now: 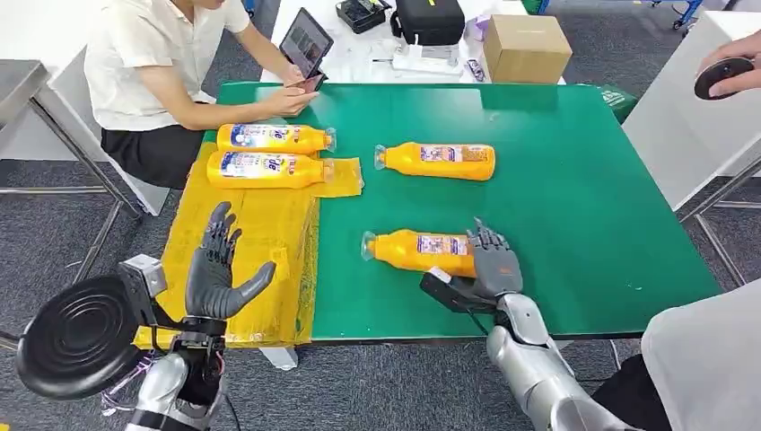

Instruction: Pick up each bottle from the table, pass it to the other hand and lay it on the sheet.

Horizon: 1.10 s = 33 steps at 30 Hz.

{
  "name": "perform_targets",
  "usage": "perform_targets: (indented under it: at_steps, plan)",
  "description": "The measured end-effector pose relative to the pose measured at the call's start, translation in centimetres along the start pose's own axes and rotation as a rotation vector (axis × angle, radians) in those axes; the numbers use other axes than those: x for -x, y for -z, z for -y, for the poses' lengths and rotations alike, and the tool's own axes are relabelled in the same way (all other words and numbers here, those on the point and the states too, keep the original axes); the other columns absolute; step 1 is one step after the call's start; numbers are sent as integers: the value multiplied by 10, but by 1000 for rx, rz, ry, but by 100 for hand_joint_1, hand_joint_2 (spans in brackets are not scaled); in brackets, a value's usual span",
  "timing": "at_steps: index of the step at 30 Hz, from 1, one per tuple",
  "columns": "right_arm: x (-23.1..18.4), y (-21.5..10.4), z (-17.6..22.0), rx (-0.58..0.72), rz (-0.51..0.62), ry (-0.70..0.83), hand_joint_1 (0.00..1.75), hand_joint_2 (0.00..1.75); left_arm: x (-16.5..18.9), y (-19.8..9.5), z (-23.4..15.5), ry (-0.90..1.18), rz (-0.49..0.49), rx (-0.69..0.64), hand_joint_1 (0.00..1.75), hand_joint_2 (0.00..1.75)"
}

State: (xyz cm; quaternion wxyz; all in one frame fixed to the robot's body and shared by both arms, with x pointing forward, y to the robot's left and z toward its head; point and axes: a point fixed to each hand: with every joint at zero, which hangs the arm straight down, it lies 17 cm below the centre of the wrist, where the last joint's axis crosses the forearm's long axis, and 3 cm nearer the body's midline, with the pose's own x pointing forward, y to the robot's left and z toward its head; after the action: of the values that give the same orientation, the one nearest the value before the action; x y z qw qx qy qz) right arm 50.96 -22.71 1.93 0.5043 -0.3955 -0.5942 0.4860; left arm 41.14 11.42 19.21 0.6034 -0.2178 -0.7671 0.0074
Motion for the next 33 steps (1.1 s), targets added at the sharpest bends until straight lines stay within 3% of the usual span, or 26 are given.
perform_targets:
  at_steps: [20,33]
  plan:
    - [24,3,-6,-64,-45,10,175,175,0,5,8,-16,-2,36,0,175]
    - [-10,-4,-3,-4,64,384,175,175,26,-1,12,-144,-104,59,0,175]
